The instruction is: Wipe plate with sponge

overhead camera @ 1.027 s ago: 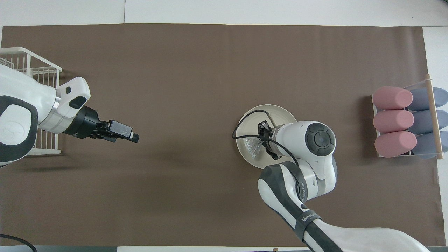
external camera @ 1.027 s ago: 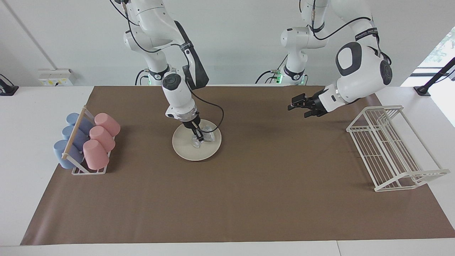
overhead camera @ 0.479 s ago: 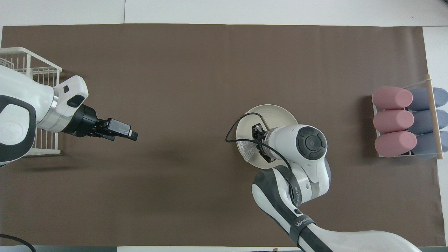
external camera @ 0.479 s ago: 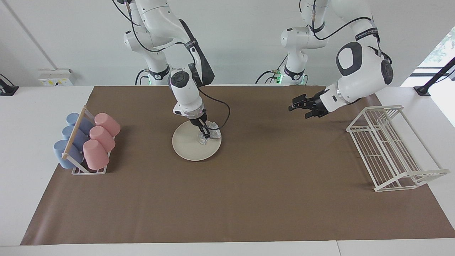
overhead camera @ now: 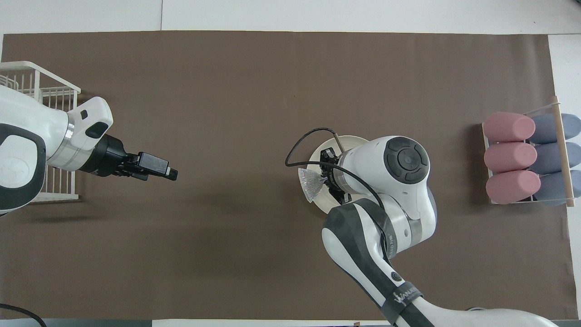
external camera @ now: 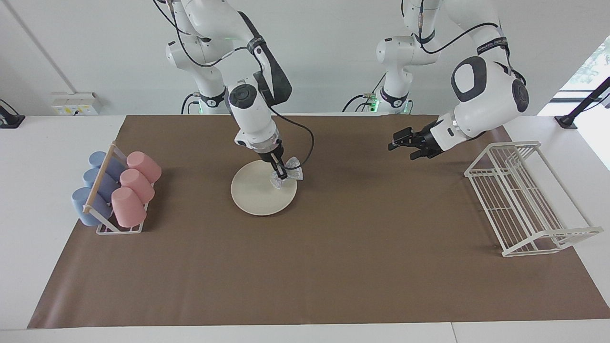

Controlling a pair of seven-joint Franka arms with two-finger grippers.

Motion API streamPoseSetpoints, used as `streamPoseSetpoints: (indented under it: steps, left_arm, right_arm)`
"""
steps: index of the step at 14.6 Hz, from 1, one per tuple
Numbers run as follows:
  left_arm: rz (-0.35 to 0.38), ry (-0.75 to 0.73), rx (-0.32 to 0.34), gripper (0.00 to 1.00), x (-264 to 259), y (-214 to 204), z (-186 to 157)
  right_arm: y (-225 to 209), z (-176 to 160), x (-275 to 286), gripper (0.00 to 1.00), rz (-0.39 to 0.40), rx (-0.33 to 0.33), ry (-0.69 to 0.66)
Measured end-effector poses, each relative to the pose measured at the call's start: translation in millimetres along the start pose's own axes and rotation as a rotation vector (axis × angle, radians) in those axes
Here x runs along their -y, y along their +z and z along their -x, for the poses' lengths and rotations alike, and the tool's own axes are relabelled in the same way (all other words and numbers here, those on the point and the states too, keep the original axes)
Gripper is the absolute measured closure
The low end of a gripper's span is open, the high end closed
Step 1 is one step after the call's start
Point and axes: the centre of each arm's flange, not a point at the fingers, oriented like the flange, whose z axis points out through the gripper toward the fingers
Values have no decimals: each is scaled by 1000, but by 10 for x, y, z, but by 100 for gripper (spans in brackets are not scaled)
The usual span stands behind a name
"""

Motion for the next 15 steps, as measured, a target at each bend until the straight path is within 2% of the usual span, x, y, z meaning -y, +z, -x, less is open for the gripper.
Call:
streamPoseSetpoints:
  steps: [2,3,6,10,13,15]
  left_arm:
    - [6,-13,-15,0,19,20,-12]
    - [42,-27,-25,0,14,51,-15]
    - [235,-93,-48,0,-56,182,2]
    - [466,-175,-69,0,-110,227,52]
    - [606,-187,-46,0,-226,253,100]
    - [661,-170,-35,0,-273,280,121]
  right_arm:
    - [-348,185,123,90,-7,12,27]
    - [-479,294,160,90,-11,-3,34]
    - [-742,729,191,90,-27,-68,72]
    - [-874,1421,107,90,-50,-99,109]
    - [-904,1576,72,90,-52,-109,129]
    - [-984,1578,93,90,-52,-109,132]
